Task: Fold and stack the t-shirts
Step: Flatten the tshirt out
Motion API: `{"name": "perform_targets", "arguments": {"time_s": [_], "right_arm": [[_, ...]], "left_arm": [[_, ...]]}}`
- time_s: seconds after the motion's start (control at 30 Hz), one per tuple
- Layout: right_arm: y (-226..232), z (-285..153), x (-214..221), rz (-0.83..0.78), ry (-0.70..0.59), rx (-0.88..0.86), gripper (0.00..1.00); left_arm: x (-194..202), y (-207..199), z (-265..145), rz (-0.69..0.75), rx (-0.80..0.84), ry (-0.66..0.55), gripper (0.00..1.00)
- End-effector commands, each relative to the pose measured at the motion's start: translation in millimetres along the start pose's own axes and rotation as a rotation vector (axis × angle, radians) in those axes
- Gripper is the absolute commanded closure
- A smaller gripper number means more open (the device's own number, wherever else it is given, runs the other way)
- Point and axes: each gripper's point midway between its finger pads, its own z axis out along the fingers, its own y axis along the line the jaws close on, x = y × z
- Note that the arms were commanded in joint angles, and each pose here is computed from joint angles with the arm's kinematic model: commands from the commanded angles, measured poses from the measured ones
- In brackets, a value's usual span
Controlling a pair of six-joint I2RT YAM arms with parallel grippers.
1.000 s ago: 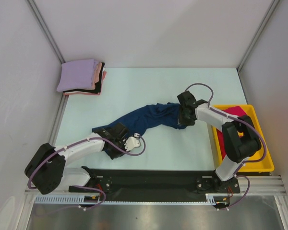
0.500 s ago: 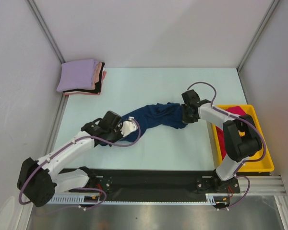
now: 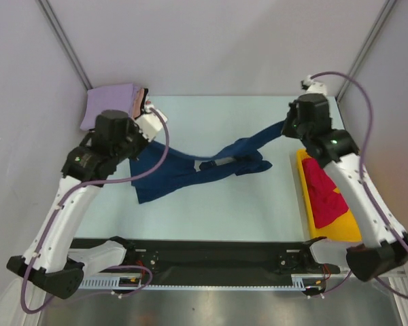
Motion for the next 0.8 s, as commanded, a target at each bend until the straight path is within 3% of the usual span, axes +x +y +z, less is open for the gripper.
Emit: {"name": "perform_targets", "arguments": {"time_s": [0.0,0.3,0.4,0.57,0.77], "right_arm": [[-21,-79,-59,0.015,-0.186,0.055,1.0],[-25,-263,-176,0.114,-0.615,-0.093,1.0],[-21,-281,-194,0.092,-0.675,-0.127,1.0],[6,-250,-228,0.007,-0.73,-0.118,1.0],[23,-140,-269,0.009,-0.684,-0.146,1.0]], "left_arm": [[-21,46,-43,-0.027,-0.156,-0.027,1.0],[-74,106,-150,-0.09,-0.388,-0.256,1.0],[-86,116,-164,-0.109,-0.421,-0.302,1.0],[-104,133,-143,-0.091,-0.457,-0.299,1.0],[-107,163,-74,-0.136,-0.449,-0.238,1.0]]}}
